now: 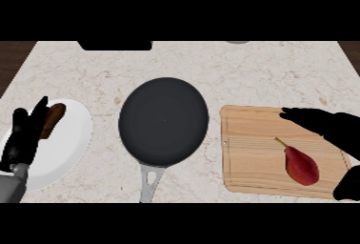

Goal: Pick the pear from the cutting board and place it in the pan

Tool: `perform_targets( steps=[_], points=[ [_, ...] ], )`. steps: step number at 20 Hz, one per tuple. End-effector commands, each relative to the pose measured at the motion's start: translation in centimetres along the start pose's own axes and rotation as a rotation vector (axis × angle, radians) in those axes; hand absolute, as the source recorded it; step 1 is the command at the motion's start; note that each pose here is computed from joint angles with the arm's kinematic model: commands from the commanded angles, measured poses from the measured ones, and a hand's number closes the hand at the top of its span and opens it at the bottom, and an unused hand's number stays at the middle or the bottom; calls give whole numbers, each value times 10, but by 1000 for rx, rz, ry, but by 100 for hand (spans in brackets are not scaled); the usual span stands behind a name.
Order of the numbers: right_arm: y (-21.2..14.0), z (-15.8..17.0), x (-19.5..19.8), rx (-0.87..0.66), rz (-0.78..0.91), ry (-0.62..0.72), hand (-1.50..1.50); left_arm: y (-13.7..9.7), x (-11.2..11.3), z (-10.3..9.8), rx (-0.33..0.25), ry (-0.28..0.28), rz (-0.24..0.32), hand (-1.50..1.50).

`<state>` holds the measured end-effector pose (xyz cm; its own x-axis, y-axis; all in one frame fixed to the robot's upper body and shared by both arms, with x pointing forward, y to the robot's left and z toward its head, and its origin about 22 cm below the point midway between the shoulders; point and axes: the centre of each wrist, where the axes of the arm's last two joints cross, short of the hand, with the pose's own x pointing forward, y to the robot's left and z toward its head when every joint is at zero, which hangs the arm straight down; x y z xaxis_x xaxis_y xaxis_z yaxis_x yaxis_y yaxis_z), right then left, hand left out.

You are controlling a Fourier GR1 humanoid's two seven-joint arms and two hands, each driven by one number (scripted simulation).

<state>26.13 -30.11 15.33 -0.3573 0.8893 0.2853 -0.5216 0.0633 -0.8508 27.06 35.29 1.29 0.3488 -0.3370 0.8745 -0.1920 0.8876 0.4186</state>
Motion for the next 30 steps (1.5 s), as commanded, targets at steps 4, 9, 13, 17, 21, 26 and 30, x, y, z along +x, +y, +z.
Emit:
perform_targets(
  steps=[4, 9, 13, 17, 21, 26, 30],
  points=[
    [27, -11, 8, 5, 87, 72, -150, 4, 1, 8, 5, 10, 3, 0],
    [48, -12, -15, 37, 103, 70, -150, -9, 5, -1, -18, 23, 3, 0],
    [32, -8, -19, 69, 88, 72, -150, -16, 10, -14, 19, 25, 4, 0],
    [58, -19, -15, 42, 94, 68, -150, 8, -2, 1, -4, 27, 0, 0],
    [62, -34, -22, 44, 97, 67, -150, 14, -6, -2, -22, 4, -1, 0],
    [65, -16, -22, 60, 103, 75, -150, 6, 4, -12, 2, 17, 17, 0],
    [66, -27, -9, 90, 95, 108, -150, -16, -3, -3, -17, 16, 5, 0]
  ],
)
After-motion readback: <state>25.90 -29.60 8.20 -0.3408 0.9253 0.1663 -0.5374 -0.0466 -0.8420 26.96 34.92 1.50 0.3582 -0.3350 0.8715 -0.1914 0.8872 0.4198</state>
